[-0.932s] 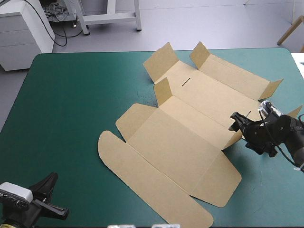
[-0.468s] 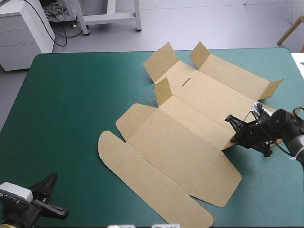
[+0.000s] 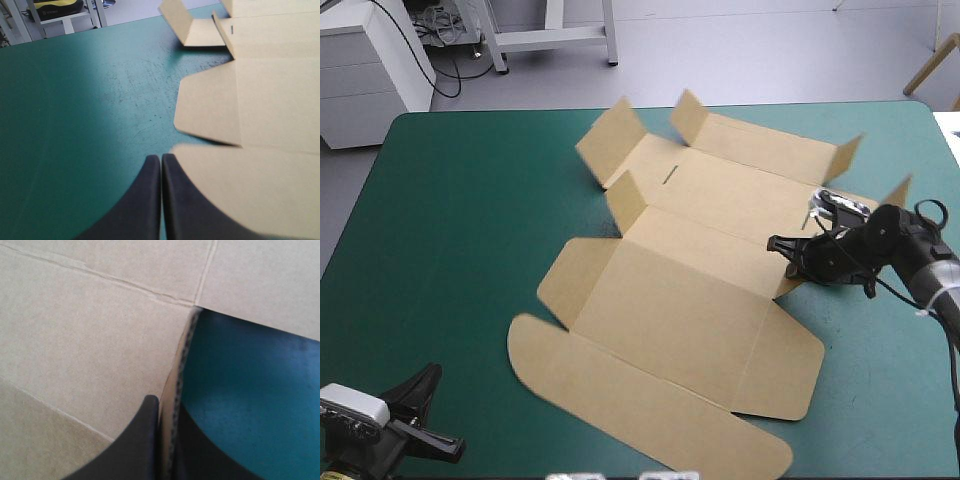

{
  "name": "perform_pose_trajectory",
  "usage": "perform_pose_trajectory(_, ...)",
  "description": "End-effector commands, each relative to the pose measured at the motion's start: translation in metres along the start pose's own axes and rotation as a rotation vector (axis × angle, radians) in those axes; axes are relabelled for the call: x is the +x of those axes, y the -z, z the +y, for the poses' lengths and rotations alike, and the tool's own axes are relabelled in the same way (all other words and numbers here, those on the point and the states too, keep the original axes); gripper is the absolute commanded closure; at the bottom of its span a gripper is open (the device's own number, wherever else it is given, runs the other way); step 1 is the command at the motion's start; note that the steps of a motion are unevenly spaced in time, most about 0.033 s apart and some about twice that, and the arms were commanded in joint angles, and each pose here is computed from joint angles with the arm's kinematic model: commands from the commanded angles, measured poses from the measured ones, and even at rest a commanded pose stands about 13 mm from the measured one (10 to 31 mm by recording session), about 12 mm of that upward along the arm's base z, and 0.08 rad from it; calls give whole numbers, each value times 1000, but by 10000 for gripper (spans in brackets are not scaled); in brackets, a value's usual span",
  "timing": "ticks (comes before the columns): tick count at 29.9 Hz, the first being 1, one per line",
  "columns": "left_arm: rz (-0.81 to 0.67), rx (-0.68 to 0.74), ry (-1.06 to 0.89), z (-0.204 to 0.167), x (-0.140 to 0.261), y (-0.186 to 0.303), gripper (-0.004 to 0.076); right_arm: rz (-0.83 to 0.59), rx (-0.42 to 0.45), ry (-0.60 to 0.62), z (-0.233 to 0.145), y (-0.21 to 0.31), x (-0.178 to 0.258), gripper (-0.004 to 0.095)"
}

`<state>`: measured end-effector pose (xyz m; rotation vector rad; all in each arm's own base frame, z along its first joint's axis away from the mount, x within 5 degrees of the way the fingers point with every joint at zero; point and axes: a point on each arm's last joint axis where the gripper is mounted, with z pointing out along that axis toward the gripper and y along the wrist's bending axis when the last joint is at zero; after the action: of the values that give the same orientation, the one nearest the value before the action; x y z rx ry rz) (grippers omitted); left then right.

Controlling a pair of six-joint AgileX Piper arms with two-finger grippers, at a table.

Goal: Fold the box

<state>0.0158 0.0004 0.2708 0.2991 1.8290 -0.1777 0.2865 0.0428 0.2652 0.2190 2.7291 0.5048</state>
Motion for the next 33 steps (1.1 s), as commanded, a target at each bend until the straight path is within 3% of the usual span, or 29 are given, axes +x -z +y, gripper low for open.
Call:
perform_pose_trajectory(1, -115, 3, 6, 0, -12, 7, 734, -31, 5, 288, 29, 12, -14, 907)
perform_pose_trajectory(5, -115, 3, 6, 0, -12, 7, 734, -16, 45, 575, 58, 3, -29, 909)
perform_pose_trajectory(10, -115, 5, 8, 0, -12, 7, 734, -26, 68, 831, 84, -10, -49, 927)
perform_pose_trajectory(21, -114, 9, 12, 0, -12, 7, 734, 21, -7, 1578, 145, -51, -50, 927)
perform_pose_trajectory(26, -114, 9, 12, 0, -12, 7, 734, -44, -22, 1816, 176, -60, -46, 928)
perform_pose_trajectory(33, -114, 9, 12, 0, -12, 7, 734, -125, 23, 2034, 193, -65, -54, 928)
